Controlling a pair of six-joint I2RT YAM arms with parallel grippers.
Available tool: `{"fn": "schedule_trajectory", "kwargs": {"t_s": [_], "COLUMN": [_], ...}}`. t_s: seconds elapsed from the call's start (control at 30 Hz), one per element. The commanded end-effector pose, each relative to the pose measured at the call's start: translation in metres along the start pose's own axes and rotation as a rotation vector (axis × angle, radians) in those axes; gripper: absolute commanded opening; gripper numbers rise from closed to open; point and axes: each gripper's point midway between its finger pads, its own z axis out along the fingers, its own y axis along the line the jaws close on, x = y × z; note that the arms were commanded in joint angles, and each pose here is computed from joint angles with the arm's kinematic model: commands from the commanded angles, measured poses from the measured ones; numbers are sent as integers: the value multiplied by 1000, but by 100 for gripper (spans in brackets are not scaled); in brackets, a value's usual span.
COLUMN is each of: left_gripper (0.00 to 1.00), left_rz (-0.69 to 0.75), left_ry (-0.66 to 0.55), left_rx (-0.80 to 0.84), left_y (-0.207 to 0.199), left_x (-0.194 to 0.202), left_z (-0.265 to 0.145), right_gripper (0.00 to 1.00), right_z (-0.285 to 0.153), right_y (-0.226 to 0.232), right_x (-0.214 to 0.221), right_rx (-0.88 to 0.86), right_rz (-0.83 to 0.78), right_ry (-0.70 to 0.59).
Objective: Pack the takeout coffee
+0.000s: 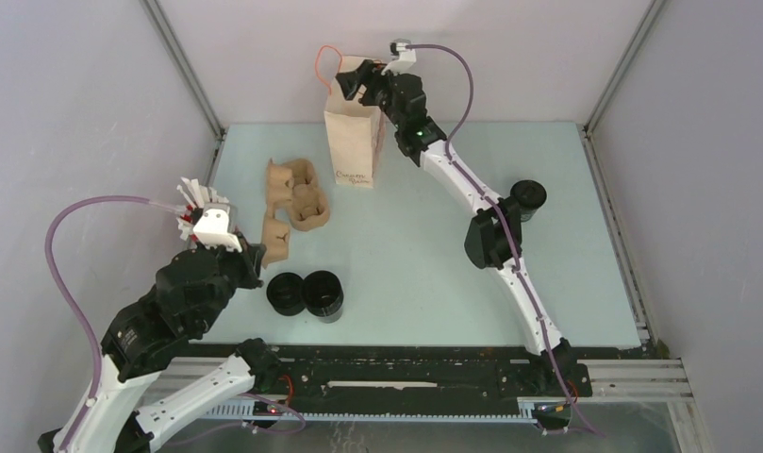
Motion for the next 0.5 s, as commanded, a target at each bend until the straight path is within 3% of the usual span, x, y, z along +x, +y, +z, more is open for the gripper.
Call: {"fn": "schedule_trajectory", "kwargs": {"t_s": [0.0,0.27,0.47], "left_gripper": [0,0,0], "left_rz": [-5,-7,-17], "left_ry": [-36,-38,-31], "left_rx": [-16,-12,-20], "left_y": [0,-4,-6], "left_x": [-15,-21,-20], "left_z": [0,4,7], "right_gripper": [77,46,10], "right_z": [2,8,1], "right_y": [28,18,35], "right_x": [-57,-48,-76], "right_rx": [-72,-61,-101], "right_rz": [29,147,175], "right_ry": [-194,-237,-264]}}
